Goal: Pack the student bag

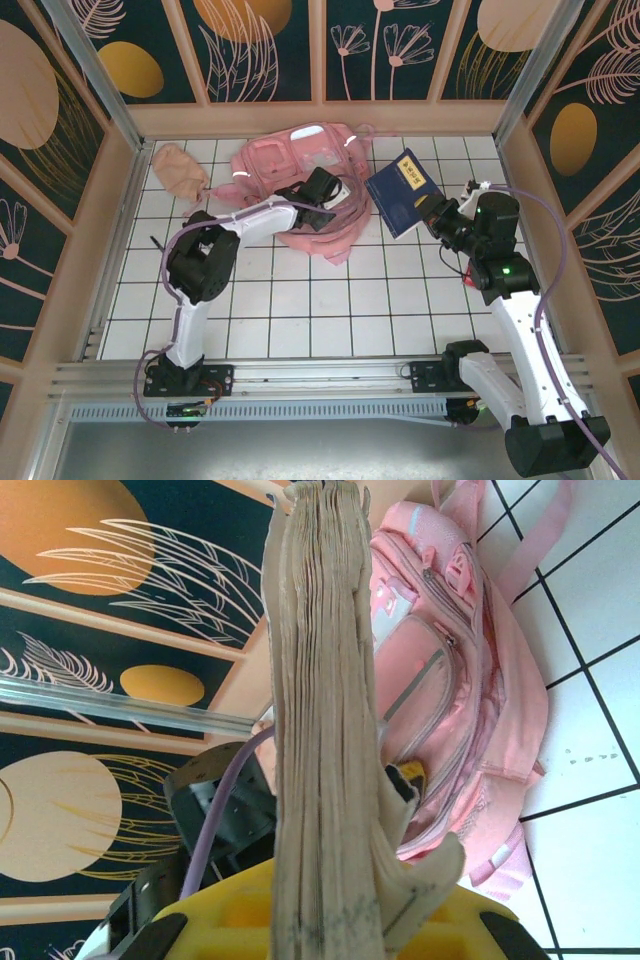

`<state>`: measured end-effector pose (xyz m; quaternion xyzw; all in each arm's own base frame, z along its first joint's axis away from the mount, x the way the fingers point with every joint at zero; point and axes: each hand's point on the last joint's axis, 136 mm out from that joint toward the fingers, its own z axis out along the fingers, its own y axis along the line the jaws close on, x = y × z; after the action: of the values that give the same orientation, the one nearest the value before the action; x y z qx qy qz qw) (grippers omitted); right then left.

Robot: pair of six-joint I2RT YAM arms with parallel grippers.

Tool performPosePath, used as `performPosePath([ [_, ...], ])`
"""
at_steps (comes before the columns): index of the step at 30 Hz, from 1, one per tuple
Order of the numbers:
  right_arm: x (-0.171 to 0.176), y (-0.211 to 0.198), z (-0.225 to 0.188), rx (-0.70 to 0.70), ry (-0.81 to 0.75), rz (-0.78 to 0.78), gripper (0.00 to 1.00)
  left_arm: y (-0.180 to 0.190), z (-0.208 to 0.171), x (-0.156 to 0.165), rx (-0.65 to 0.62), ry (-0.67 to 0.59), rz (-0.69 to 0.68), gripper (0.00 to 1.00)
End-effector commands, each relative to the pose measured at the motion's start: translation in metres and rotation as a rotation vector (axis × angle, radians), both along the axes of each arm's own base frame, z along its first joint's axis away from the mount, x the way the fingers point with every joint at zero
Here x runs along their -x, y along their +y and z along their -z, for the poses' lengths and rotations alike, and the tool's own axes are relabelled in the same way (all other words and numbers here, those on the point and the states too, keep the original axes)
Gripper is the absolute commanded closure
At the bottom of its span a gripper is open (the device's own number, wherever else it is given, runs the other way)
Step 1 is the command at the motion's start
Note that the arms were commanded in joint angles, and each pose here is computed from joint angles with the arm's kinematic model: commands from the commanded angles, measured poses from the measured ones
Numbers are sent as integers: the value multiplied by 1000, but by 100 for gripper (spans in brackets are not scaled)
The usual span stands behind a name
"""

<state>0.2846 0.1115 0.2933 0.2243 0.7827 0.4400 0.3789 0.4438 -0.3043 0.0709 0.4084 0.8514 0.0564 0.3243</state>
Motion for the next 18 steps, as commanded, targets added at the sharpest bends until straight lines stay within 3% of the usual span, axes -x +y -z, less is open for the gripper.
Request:
performPosePath([
  [1,-1,1,-28,-8,-92,-15,100,1,-10,-23,19,-53,-59,71],
  [4,-2,3,-25,-20,-84,-22,100,-12,-7,-19,67,-10,-16,97],
  [5,-1,4,-22,-21,-76,-28,100,-19,-13,-15,94,26,0,100],
  [7,0,7,-10,-16,-45,-52,100,-29,-44,-10,180,60,-5,100],
  [11,6,18,38,37,34,-152,100,-37,-119,1,377,-8,-5,100],
  [18,13,44,79,-14,111,-351,100,-16,-186,1,467,-130,-110,100],
])
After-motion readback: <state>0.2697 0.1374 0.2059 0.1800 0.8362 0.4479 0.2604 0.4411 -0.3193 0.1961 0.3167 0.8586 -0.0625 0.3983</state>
